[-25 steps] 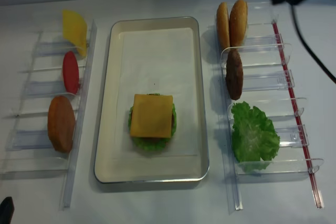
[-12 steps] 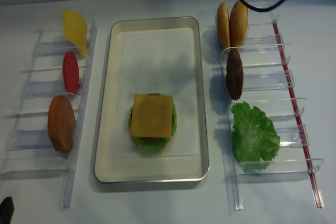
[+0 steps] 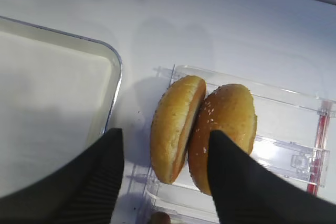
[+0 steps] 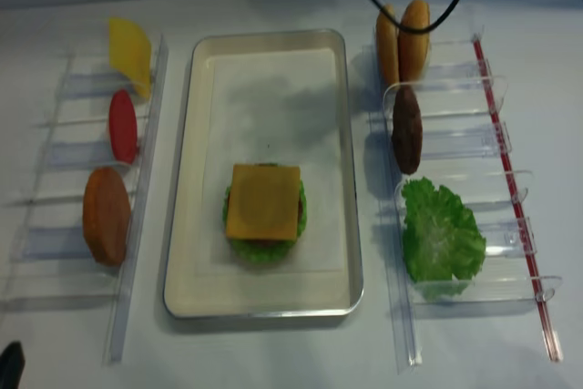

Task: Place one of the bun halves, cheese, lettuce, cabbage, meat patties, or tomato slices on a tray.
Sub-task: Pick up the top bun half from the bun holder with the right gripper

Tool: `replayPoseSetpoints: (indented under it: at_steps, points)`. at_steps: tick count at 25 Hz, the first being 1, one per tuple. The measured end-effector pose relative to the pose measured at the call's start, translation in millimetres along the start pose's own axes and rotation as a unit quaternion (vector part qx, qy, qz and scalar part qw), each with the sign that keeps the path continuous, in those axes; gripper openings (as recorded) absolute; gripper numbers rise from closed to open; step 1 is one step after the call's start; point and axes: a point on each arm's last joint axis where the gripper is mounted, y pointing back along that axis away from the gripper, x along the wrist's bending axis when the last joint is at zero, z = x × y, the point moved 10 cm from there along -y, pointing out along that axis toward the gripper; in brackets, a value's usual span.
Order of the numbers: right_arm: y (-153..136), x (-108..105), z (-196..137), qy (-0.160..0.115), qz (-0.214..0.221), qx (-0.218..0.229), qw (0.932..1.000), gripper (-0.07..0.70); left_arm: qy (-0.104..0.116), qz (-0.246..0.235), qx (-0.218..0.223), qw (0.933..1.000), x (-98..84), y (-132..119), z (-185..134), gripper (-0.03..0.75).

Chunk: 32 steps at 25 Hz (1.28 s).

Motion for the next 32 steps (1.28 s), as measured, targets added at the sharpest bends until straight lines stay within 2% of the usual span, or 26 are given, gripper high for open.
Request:
replayPoseSetpoints:
  at_steps: [13,28,32]
  points:
    - [-45,1,-10,0.001,-0.005,0.037,0.9993,0.411,0.000,0.000,0.000,1.0000,0.0,0,0,0.484]
    - [-76,-2,-19,-0.005,-0.015,0.059,0.9981,0.411,0.000,0.000,0.000,1.0000,0.0,0,0,0.484]
    - [-76,-3,-19,-0.005,-0.018,0.059,0.9981,0.373,0.000,0.000,0.000,1.0000,0.0,0,0,0.484]
